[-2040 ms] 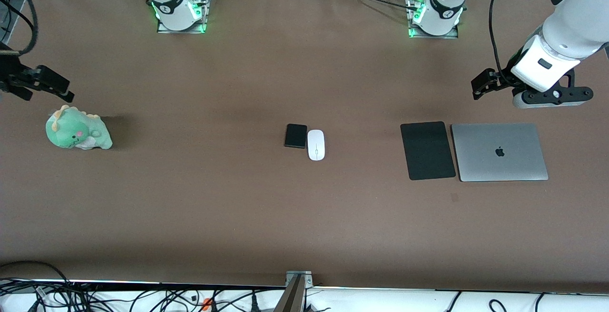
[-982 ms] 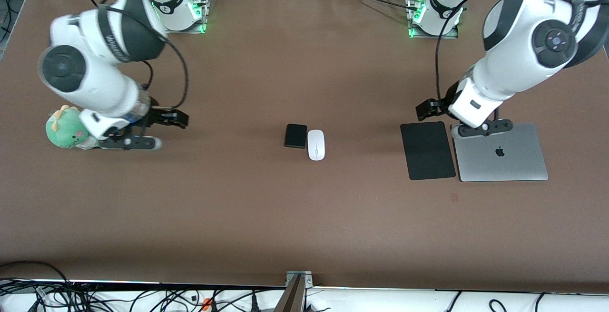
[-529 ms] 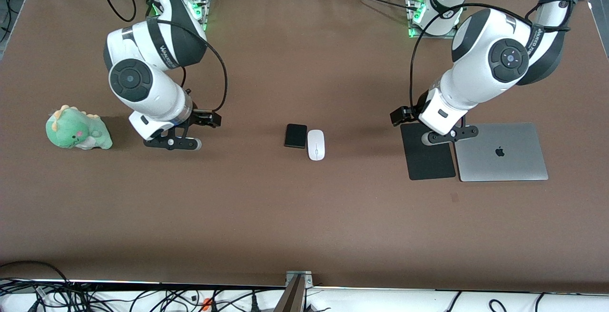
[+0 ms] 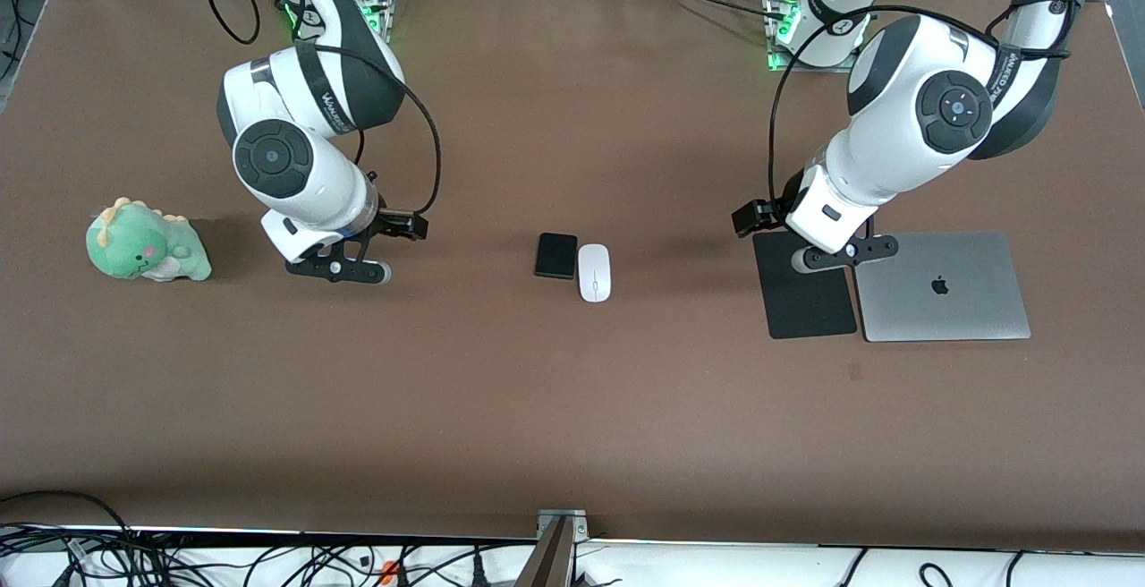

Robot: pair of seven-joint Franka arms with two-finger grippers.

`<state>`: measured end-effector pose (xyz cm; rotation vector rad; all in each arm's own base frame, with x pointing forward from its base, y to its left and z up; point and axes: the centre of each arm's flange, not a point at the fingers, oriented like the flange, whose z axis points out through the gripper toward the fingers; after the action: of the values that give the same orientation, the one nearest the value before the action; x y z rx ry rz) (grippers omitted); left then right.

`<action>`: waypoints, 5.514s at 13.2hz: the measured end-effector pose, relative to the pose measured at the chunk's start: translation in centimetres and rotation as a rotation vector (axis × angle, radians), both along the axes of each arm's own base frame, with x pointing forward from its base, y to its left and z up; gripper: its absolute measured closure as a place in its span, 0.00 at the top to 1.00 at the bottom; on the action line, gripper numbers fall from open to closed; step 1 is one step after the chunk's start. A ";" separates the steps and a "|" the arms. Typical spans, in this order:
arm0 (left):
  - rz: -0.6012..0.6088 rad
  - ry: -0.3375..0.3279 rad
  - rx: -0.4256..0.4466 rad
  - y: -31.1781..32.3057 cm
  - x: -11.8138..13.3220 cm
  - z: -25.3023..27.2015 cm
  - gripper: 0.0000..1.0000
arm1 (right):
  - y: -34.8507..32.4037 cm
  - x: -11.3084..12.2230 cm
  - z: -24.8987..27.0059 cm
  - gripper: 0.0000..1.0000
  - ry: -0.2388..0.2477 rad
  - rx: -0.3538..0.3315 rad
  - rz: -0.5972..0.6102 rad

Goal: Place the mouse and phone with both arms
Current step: 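Move the left gripper toward the white mouse while the right gripper advances, then lower the left gripper over the white mouse and close on it, then lift the white mouse off the table with the left gripper, then carry the mouse to the pad while the right gripper reaches the phone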

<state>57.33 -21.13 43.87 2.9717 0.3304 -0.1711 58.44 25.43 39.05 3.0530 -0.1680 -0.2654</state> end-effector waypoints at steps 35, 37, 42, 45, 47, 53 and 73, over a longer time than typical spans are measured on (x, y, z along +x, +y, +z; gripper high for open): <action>0.060 -0.113 0.120 -26.4 -2.5 -26.2 1.00 | 0.9 -0.6 -1.1 1.00 0.031 -0.022 -0.013; 0.063 -0.113 0.123 -26.2 -2.3 -26.3 1.00 | 0.9 -0.6 -1.1 1.00 0.031 -0.022 -0.013; 0.064 -0.107 0.130 -25.1 -1.6 -27.0 0.96 | 0.9 -0.6 -1.1 1.00 0.031 -0.022 -0.013; 0.062 -0.109 0.129 -25.0 -1.4 -27.0 0.73 | 0.9 -0.6 -1.1 1.00 0.031 -0.022 -0.013; 0.063 -0.112 0.127 -25.0 -1.3 -26.8 0.66 | 0.9 -0.6 -1.1 1.00 0.031 -0.022 -0.013; 0.065 -0.117 0.122 -25.1 -1.1 -26.5 0.60 | 0.9 -0.6 -1.2 1.00 0.031 -0.023 -0.013; -0.286 -0.056 0.152 12.2 4.4 -23.4 0.60 | 4.2 -0.6 -2.6 1.00 -0.021 -0.017 -0.052</action>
<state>61.76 -8.91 20.49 3.1544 -0.0944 -0.0975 57.86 29.63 36.42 3.0391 -0.2503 -0.2334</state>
